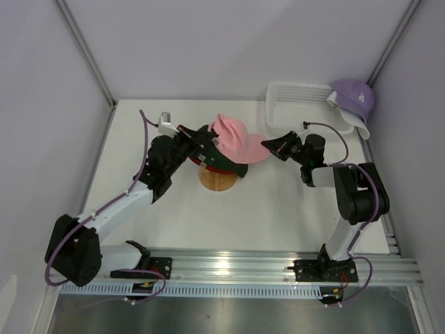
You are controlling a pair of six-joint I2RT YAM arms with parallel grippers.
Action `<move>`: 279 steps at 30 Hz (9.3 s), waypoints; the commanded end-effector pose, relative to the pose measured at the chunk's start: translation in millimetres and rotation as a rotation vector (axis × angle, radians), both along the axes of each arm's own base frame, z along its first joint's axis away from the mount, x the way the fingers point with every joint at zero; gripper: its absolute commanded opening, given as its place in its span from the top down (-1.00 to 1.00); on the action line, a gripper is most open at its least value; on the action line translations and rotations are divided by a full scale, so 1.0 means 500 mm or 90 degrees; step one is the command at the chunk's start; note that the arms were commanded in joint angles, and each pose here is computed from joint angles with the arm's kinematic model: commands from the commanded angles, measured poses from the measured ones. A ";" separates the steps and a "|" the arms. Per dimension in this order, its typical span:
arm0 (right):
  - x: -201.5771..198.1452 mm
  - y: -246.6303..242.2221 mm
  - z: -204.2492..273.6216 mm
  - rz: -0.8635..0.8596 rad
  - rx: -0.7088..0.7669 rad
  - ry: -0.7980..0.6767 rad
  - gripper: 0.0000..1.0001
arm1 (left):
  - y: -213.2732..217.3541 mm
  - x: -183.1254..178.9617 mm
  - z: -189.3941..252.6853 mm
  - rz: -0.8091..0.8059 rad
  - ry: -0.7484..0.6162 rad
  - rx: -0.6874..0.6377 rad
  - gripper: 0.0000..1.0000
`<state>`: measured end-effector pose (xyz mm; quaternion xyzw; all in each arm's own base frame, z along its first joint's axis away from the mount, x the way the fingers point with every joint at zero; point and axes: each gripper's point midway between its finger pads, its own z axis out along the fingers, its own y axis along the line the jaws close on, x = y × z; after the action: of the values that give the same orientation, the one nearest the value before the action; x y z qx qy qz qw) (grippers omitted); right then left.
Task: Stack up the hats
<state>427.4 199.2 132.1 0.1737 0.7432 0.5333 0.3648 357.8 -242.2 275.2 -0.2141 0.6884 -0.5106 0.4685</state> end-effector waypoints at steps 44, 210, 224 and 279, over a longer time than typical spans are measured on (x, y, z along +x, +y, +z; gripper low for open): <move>0.009 0.106 -0.238 0.064 -0.089 0.057 1.00 | 0.322 -0.132 -0.229 0.233 0.197 0.194 0.77; 0.048 0.179 -0.100 0.090 -0.259 -0.035 1.00 | 0.300 -0.169 -0.379 0.073 0.392 0.502 0.99; 0.038 0.178 -0.128 0.120 -0.277 -0.001 0.53 | 0.319 -0.162 -0.209 0.098 0.257 0.522 0.44; 0.299 -0.719 0.172 -0.738 0.005 0.021 -0.55 | 0.299 -0.053 0.045 0.019 -0.021 0.461 -0.99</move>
<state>568.1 -143.5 219.2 0.5367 0.5699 0.2465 0.5713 328.2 -93.7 285.4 -0.0373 0.8301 -0.2179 0.5119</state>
